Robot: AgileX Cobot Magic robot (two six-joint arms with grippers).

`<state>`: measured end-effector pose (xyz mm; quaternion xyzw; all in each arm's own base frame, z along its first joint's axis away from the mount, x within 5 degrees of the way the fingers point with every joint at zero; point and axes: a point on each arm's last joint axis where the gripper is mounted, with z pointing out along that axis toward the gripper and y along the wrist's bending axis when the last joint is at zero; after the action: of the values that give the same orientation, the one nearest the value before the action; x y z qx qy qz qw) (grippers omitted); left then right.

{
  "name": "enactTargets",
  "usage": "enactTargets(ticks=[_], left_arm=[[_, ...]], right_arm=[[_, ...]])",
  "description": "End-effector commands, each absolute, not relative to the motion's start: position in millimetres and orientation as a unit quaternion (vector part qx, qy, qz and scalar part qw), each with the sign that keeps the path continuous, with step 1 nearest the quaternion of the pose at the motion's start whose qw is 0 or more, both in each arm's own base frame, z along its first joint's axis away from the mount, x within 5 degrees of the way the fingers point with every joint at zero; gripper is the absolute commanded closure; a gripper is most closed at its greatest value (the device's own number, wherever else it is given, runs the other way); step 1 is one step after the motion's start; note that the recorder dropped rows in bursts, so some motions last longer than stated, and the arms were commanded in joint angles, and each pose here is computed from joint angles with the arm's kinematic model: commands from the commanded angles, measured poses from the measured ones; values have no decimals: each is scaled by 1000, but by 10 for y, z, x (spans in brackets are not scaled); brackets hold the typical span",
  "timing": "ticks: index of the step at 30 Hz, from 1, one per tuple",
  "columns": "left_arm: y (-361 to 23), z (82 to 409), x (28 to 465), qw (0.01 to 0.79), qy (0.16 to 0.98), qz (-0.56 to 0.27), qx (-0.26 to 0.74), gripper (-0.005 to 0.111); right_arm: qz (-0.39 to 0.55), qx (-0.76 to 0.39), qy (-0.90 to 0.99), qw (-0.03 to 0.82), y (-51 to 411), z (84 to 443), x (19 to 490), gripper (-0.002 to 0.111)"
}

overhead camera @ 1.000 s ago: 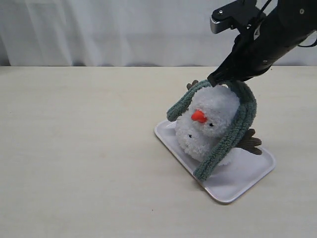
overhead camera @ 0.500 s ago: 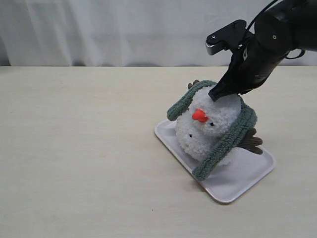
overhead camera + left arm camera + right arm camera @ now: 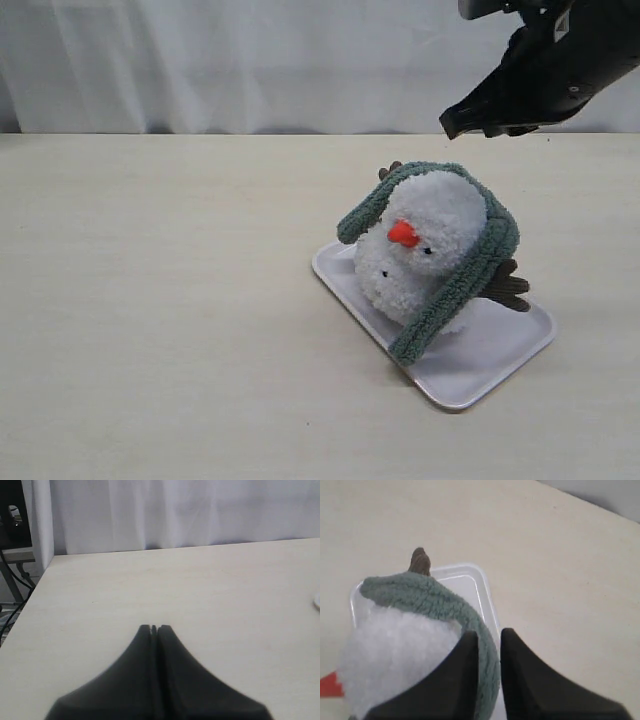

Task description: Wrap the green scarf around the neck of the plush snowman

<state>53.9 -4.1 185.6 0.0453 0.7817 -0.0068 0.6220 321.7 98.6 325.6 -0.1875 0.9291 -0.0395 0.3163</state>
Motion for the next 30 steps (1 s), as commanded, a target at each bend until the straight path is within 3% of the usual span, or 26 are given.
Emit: enactTargets(ticks=[1,6,12,24,30], left_arm=[[-42,1853,541,625,780,-8,44,107],[-42,1853,541,625,780,-8,44,107],[-42,1853,541,625,780,-8,44,107],[-42,1853,541,625,780,-8,44,107],[-42,1853,541,625,780,-8,44,107]], right_arm=[[-44,-203,949,237,923,3253,3033,92],[-49,-212,957,193,898,2968,2954,97],[-39,-210,954,212,908,2722,2944,102],[-34,-210,964,161,963,2319,3046,102],[-52,-221,960,162,949,2337,3092,102]])
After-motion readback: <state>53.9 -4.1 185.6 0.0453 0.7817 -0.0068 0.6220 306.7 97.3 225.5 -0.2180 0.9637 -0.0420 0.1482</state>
